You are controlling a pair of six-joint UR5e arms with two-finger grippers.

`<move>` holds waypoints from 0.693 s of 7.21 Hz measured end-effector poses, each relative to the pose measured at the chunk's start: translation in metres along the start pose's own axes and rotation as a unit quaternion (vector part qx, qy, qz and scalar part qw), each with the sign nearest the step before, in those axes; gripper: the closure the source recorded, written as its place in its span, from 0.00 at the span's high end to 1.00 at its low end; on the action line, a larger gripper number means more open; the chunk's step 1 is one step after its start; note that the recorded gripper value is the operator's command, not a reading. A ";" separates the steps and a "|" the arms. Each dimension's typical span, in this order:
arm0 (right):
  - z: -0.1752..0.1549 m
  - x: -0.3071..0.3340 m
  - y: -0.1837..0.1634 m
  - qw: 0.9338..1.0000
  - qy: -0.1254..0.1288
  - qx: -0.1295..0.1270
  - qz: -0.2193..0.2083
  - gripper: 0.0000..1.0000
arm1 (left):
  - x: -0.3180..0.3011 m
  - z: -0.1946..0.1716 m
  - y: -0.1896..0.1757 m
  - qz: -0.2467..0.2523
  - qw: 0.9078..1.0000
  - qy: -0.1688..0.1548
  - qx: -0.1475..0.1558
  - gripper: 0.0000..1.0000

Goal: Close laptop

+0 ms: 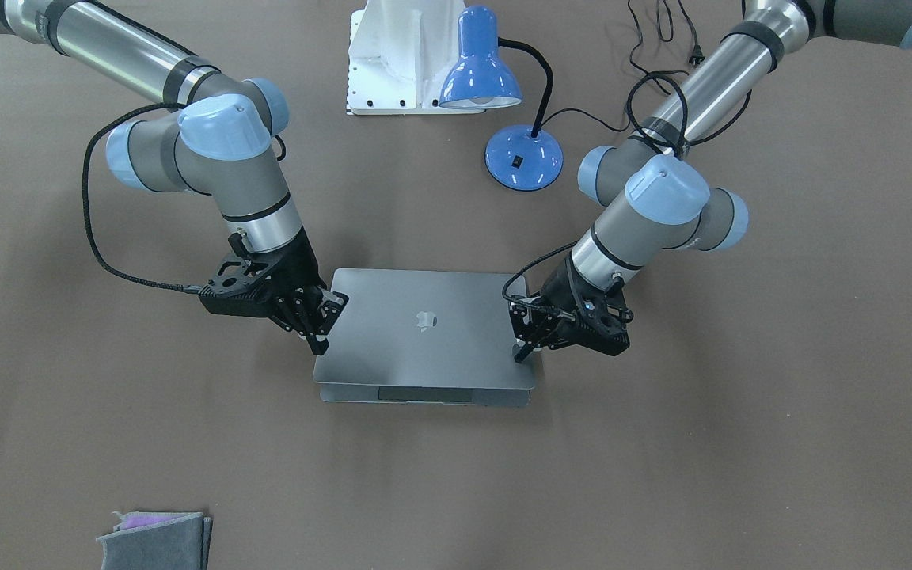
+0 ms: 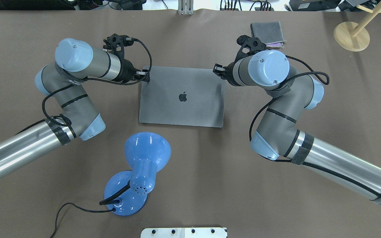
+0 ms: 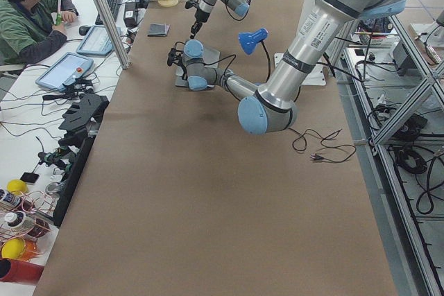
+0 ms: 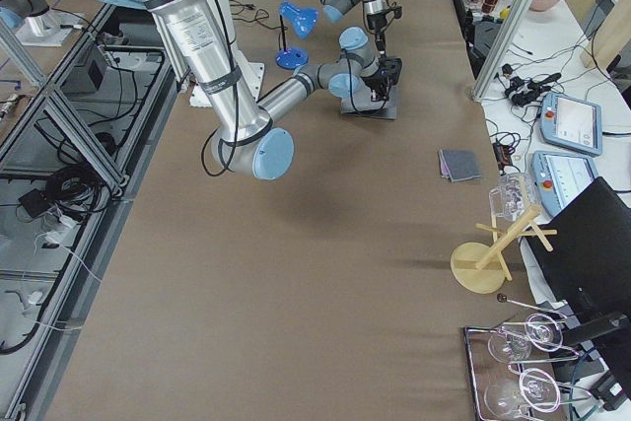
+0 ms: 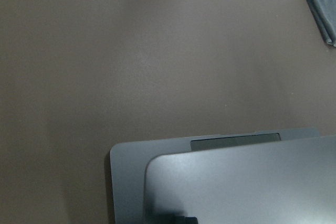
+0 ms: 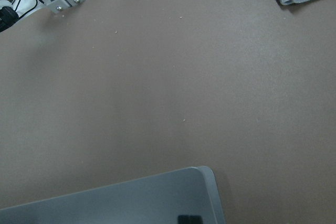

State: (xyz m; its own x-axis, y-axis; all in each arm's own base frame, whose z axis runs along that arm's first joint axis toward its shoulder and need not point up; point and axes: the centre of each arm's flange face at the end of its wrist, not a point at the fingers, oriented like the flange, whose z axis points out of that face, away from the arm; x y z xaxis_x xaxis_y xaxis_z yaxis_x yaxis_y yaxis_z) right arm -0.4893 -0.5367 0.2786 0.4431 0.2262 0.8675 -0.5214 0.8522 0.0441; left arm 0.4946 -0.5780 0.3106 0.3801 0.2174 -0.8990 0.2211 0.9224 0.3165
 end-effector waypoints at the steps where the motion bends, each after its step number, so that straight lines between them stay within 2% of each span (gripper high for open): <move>1: -0.002 -0.002 0.000 1.000 -0.007 0.000 0.000 0.00 | 0.008 -0.003 -0.001 0.004 1.000 -0.002 0.001 0.00; 2: -0.009 -0.005 -0.004 1.000 -0.013 -0.005 0.001 0.00 | 0.021 -0.018 -0.007 0.001 1.000 0.002 -0.008 0.00; 3: -0.024 -0.006 -0.014 1.000 -0.014 -0.019 0.003 0.69 | 0.037 -0.045 -0.017 -0.008 1.000 0.004 -0.029 0.48; 4: -0.045 -0.003 -0.029 0.999 -0.008 -0.032 0.010 1.00 | 0.050 -0.077 -0.026 -0.020 0.999 0.000 -0.050 0.58; 5: -0.070 0.011 -0.043 0.999 0.011 -0.035 0.015 1.00 | 0.059 -0.110 -0.031 -0.032 0.998 -0.010 -0.062 1.00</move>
State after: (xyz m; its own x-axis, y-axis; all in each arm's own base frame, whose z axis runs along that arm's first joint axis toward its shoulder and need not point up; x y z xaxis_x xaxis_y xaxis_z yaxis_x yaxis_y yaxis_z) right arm -0.4110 -0.5383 0.2513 0.4452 0.2615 0.8564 -0.4828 0.8756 -0.0164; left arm 0.4115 -0.5591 0.2149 0.3866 0.1520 -0.9096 0.1324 0.9670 0.2179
